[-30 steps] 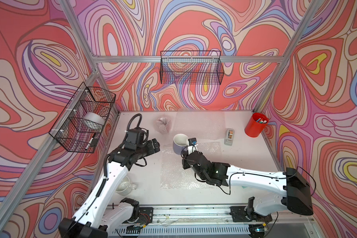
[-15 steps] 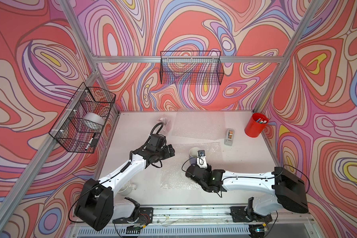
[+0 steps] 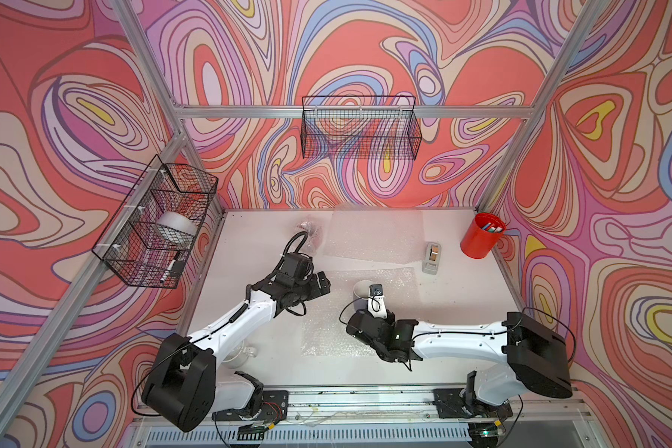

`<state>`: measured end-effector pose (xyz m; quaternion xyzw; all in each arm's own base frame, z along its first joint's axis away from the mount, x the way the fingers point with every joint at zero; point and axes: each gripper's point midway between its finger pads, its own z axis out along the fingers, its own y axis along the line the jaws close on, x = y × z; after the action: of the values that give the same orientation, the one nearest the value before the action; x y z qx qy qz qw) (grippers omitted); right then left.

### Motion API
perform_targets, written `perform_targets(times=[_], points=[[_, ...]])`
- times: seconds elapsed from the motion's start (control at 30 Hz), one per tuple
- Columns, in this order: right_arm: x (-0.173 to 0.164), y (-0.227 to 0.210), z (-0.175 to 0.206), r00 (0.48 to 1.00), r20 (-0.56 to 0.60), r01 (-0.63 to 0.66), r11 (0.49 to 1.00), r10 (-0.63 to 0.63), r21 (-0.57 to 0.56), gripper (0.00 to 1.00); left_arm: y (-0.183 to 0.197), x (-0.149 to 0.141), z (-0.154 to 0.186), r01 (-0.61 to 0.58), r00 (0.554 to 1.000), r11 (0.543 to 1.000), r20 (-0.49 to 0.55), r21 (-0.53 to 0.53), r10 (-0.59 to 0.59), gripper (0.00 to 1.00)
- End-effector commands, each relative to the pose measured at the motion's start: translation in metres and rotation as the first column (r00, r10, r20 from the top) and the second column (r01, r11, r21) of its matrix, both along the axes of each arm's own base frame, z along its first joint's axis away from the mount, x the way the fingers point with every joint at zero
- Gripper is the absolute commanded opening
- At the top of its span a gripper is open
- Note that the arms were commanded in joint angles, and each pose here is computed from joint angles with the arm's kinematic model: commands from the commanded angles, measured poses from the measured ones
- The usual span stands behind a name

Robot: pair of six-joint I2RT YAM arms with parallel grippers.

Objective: Wrap mugs in bubble wrap
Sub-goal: Place the mug on the bubble wrap.

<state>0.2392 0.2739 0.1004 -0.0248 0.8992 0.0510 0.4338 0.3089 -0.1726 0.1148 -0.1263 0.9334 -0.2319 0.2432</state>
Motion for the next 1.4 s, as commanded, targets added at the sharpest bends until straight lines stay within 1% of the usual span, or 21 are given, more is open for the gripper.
perform_targets(times=[0.0, 0.37, 0.4, 0.43, 0.5, 0.63, 0.67, 0.7, 0.83, 0.97, 1.1, 1.17, 1.3, 1.37], points=[[-0.002, 0.006, 0.028, 0.998, 0.059, 0.014, 0.997, -0.018, 0.077, 0.0, -0.003, -0.002, -0.01, -0.004, 1.0, 1.0, -0.024, -0.013, 0.004, 0.93], [-0.015, 0.01, -0.011, 0.999, -0.051, -0.001, 0.999, 0.003, 0.035, 0.0, -0.003, -0.003, -0.015, -0.008, 0.999, 1.0, -0.036, -0.01, 0.007, 0.93], [-0.016, 0.011, -0.012, 0.998, -0.059, -0.007, 0.999, 0.009, 0.036, 0.01, -0.003, -0.003, -0.015, -0.007, 0.999, 1.0, -0.037, -0.01, 0.007, 0.93], [-0.017, 0.012, -0.015, 0.997, -0.071, -0.013, 0.999, 0.016, 0.036, 0.08, -0.002, -0.004, -0.017, -0.01, 0.999, 1.0, -0.04, -0.007, 0.01, 0.93], [-0.02, 0.013, -0.017, 0.996, -0.087, -0.024, 0.999, 0.027, 0.042, 0.19, -0.002, -0.005, -0.018, -0.01, 0.999, 1.0, -0.041, -0.008, 0.01, 0.93], [-0.024, 0.016, -0.015, 0.993, -0.104, -0.053, 0.997, 0.059, 0.056, 0.35, -0.001, -0.009, -0.025, -0.014, 0.998, 1.0, -0.06, -0.006, 0.013, 0.93], [-0.024, 0.017, -0.014, 0.992, -0.108, -0.062, 0.996, 0.068, 0.061, 0.38, 0.0, -0.01, -0.026, -0.015, 0.998, 1.0, -0.064, -0.006, 0.015, 0.93], [-0.025, 0.018, -0.013, 0.991, -0.112, -0.069, 0.995, 0.077, 0.066, 0.4, -0.002, -0.006, -0.025, -0.016, 0.999, 1.0, -0.045, -0.019, 0.015, 0.93], [-0.029, 0.02, -0.01, 0.988, -0.126, -0.085, 0.993, 0.095, 0.083, 0.47, -0.006, -0.01, -0.033, -0.001, 0.998, 1.0, -0.061, -0.018, 0.0, 0.93], [-0.028, 0.019, -0.007, 0.988, -0.121, -0.081, 0.993, 0.092, 0.091, 0.48, -0.017, -0.014, -0.039, 0.052, 0.997, 0.999, -0.064, -0.003, -0.052, 0.92], [-0.023, 0.013, -0.017, 0.986, -0.162, -0.038, 0.998, 0.045, 0.046, 0.51, -0.028, -0.018, -0.05, 0.085, 0.992, 0.996, -0.091, 0.006, -0.084, 0.89], [-0.02, 0.012, -0.024, 0.982, -0.186, -0.029, 0.999, 0.037, 0.046, 0.51, -0.03, -0.019, -0.055, 0.086, 0.991, 0.996, -0.101, 0.002, -0.085, 0.88], [-0.014, 0.013, -0.033, 0.978, -0.206, -0.022, 0.998, 0.033, 0.053, 0.48, -0.032, -0.022, -0.064, 0.077, 0.99, 0.997, -0.116, 0.001, -0.077, 0.86], [-0.01, 0.015, -0.033, 0.979, -0.202, -0.021, 0.998, 0.033, 0.058, 0.38, -0.031, -0.023, -0.07, 0.072, 0.989, 0.997, -0.126, 0.002, -0.071, 0.86]])
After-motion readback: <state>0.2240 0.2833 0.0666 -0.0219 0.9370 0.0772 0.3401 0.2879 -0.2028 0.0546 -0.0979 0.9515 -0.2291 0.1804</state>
